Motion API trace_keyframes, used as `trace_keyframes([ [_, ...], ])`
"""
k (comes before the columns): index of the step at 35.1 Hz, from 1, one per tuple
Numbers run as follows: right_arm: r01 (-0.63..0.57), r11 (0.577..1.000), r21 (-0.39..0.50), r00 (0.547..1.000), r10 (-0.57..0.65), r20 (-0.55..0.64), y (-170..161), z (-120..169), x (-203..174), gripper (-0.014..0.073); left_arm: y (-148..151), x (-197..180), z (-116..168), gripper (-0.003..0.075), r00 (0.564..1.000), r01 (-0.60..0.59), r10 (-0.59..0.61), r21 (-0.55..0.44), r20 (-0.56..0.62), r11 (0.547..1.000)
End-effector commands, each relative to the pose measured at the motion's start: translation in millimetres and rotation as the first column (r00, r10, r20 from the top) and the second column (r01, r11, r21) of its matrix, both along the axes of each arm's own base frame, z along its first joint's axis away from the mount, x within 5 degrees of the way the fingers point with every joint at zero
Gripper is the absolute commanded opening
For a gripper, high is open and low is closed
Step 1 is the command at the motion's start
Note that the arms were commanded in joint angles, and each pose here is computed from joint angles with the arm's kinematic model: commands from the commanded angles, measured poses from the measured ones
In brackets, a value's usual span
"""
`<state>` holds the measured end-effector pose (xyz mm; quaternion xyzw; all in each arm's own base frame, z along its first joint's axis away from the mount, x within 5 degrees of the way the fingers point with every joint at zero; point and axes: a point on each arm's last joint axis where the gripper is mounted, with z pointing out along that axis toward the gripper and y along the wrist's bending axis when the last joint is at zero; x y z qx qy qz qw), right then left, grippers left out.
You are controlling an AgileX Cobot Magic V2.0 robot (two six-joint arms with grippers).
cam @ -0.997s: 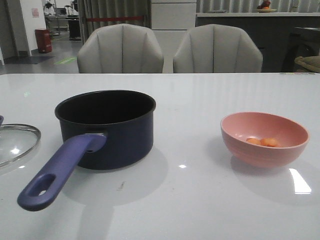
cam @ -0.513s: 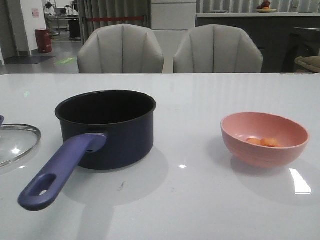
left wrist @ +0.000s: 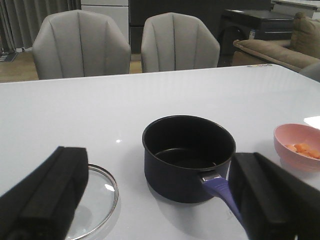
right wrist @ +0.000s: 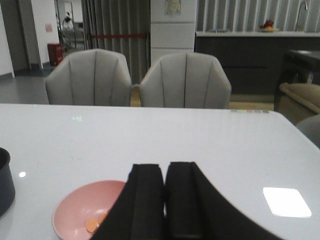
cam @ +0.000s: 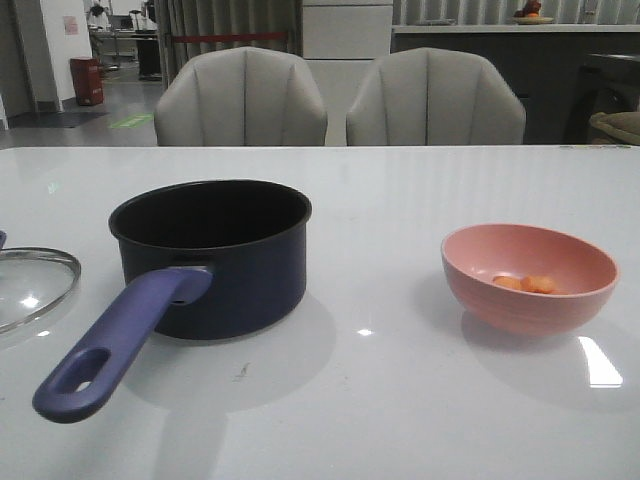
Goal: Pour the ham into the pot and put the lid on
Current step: 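Move the right gripper down to the pink bowl's rim and grasp it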
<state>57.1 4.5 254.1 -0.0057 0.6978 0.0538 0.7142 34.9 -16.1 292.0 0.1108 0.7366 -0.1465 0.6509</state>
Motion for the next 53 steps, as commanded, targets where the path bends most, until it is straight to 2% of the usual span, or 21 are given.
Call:
trace_keyframes([
  [1,0.007,1.0,-0.011,1.0,-0.007,-0.028,0.3,26.9,9.1,0.016,0.1,-0.1,14.8,0.0605,0.996,0.005,-0.002,-0.039,0.089,0.999],
  [7,0.006,1.0,-0.02,0.993,-0.009,-0.121,1.5,22.6,23.0,0.016,0.1,-0.1,14.8,0.0605,0.996,0.005,-0.002,-0.039,0.089,0.999],
  [16,0.001,1.0,-0.013,0.997,-0.002,-0.073,2.5,28.6,29.2,0.0184,0.1,-0.1,14.8,0.0605,0.996,0.005,-0.002,-0.039,0.089,0.999],
  [19,0.001,1.0,-0.016,0.994,-0.003,-0.111,3.0,25.8,34.9,0.0244,0.1,-0.1,14.8,0.0605,0.996,0.005,-0.002,-0.039,0.089,0.999],
  [24,0.002,1.0,-0.002,0.977,-0.002,-0.213,4.7,26.6,53.1,0.0427,0.1,-0.1,14.8,0.0605,0.996,0.005,-0.002,-0.039,0.089,0.999],
  [26,0.003,1.0,0.004,0.968,-0.002,-0.25,5.6,29.2,61.6,0.0463,0.1,-0.1,14.8,0.0605,0.996,0.005,-0.002,-0.039,0.089,0.999],
  [30,0.008,1.0,0.025,0.946,0.0,-0.325,7.6,35.5,81.0,0.0473,0.1,-0.1,14.8,0.0605,0.996,0.005,-0.002,-0.039,0.089,0.999],
  [34,0.016,0.999,0.047,0.912,0.005,-0.41,10.3,40.4,104.2,0.0473,0.1,-0.1,14.8,0.0605,0.996,0.005,-0.002,-0.039,0.089,0.999],
  [41,0.024,0.999,0.041,0.819,0.004,-0.573,15.5,40.0,155.9,0.0473,0.1,-0.1,14.8,0.0605,0.996,0.005,-0.002,-0.039,0.089,0.999],
  [49,0.026,1.0,0.017,0.677,-0.005,-0.736,20.5,17.2,208.4,0.0473,0.1,-0.1,14.8,0.0605,0.996,0.005,-0.002,-0.039,0.089,0.999],
  [53,0.018,1.0,0.003,0.63,-0.009,-0.777,22.5,6.6,230.2,0.0473,0.1,-0.1,14.8,0.0605,0.996,0.005,-0.002,-0.039,0.089,0.999],
])
